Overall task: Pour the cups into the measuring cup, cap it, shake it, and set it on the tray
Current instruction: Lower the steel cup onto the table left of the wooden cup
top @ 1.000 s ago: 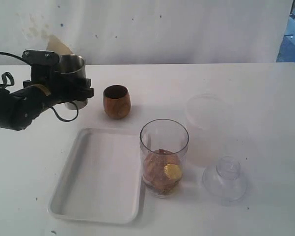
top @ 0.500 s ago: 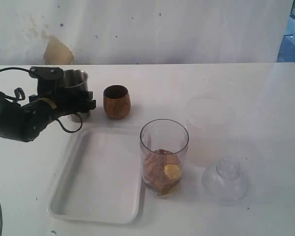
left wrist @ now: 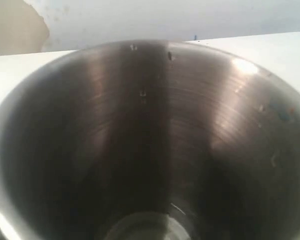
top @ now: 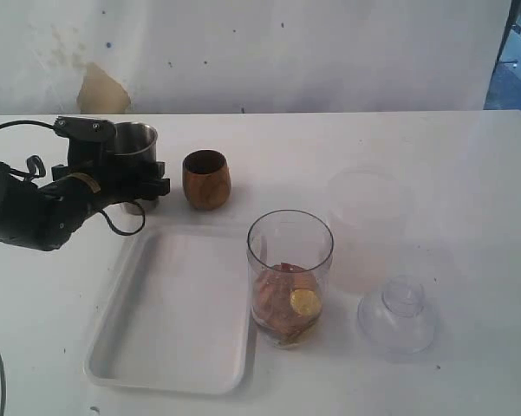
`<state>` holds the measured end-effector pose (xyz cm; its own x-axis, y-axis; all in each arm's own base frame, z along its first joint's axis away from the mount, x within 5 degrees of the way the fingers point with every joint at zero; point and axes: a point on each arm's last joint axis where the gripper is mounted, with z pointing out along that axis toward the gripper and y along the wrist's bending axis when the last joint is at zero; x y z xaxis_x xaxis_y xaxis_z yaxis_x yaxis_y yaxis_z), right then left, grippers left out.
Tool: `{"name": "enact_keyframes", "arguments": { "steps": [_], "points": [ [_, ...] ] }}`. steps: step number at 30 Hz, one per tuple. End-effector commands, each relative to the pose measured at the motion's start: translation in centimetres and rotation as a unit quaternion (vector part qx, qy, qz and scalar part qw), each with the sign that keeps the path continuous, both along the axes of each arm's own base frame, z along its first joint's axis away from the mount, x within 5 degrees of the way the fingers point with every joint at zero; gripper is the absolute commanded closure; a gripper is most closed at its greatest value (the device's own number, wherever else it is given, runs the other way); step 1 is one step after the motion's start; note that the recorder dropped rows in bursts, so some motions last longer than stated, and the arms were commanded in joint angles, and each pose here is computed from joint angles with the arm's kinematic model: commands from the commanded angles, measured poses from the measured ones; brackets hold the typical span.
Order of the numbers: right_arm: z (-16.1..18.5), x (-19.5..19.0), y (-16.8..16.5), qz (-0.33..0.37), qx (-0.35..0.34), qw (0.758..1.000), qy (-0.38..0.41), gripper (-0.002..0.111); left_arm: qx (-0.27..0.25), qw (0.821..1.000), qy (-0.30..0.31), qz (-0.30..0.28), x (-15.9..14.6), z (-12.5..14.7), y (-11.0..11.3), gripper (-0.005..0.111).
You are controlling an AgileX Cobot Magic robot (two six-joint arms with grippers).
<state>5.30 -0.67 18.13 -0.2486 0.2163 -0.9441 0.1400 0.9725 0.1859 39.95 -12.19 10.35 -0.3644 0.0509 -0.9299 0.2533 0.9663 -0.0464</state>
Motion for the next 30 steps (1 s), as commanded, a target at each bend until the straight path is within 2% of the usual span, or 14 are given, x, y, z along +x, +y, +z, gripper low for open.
{"name": "enact_keyframes", "arguments": {
  "steps": [1,7,13,30],
  "points": [
    [0.0,0.0,0.0,0.002,0.001,1.0,-0.006,0.108,0.004,1.0,0.013,0.002,0.0,-0.2,0.1,0.001],
    [0.0,0.0,0.0,0.002,0.001,1.0,-0.006,0.108,0.007,0.999,0.034,0.003,-0.2,-0.4,0.1,0.002],
    [0.0,0.0,0.0,0.002,0.001,1.0,-0.006,0.108,0.006,0.999,0.033,0.003,-0.8,0.7,0.3,0.002],
    [0.0,0.0,0.0,0.002,0.001,1.0,-0.006,0.108,-0.001,1.0,0.008,0.008,-7.7,3.4,2.5,0.002]
  ]
}}
